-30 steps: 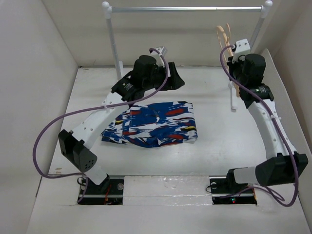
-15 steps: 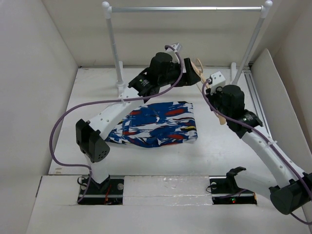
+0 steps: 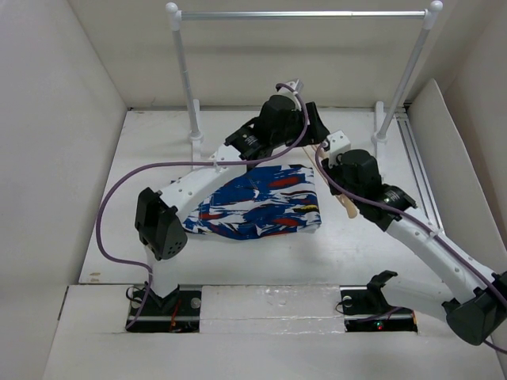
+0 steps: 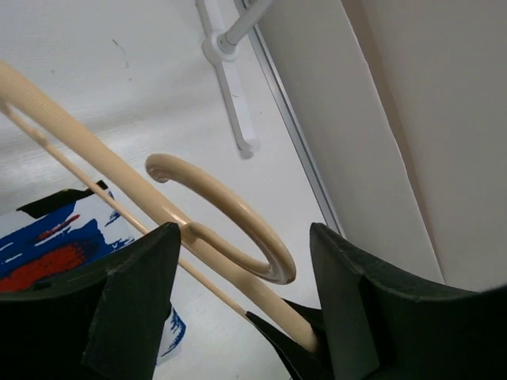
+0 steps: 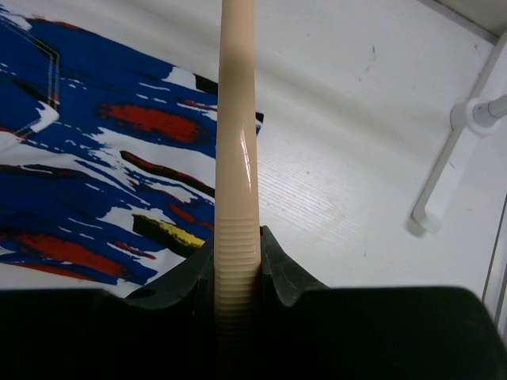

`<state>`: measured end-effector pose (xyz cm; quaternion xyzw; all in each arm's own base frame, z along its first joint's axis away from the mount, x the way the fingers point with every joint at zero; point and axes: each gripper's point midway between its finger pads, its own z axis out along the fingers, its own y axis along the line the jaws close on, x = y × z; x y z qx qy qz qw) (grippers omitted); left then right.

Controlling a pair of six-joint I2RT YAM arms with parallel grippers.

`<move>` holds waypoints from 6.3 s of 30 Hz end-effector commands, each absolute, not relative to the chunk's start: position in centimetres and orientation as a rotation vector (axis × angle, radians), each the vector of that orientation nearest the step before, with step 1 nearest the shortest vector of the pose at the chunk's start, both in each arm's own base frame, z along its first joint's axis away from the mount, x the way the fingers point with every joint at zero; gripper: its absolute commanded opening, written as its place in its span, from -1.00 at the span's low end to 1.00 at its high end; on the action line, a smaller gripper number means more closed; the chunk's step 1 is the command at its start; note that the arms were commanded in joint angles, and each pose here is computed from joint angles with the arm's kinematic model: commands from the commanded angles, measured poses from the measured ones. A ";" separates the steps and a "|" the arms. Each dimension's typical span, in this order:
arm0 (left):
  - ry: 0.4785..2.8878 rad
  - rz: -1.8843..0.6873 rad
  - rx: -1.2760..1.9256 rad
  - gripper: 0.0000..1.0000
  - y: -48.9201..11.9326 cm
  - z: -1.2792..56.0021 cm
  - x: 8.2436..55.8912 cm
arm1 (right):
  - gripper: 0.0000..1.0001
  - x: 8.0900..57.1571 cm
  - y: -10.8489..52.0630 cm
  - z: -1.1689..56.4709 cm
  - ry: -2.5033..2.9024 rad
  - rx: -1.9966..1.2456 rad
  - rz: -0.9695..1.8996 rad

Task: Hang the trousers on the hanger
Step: Place the trousers on the hanger, then place the hanger at the clothesline.

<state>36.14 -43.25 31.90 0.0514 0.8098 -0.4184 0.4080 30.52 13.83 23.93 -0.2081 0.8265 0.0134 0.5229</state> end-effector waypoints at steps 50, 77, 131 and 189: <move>2.357 -0.859 -0.282 -1.00 -41.1 13.4 31.8 | -1.00 26.3 15.1 20.8 2.084 -0.402 0.570; 2.239 -0.556 -0.607 -1.00 -37.7 8.5 31.9 | 0.13 33.9 14.4 7.2 2.206 -0.365 0.790; 2.073 -0.112 -0.101 -1.00 -27.7 15.6 33.8 | -1.00 37.8 3.7 7.8 2.300 0.037 0.519; 1.730 -0.584 -0.112 -1.00 -31.8 47.1 32.7 | 0.19 23.3 32.0 34.3 1.619 -0.694 1.326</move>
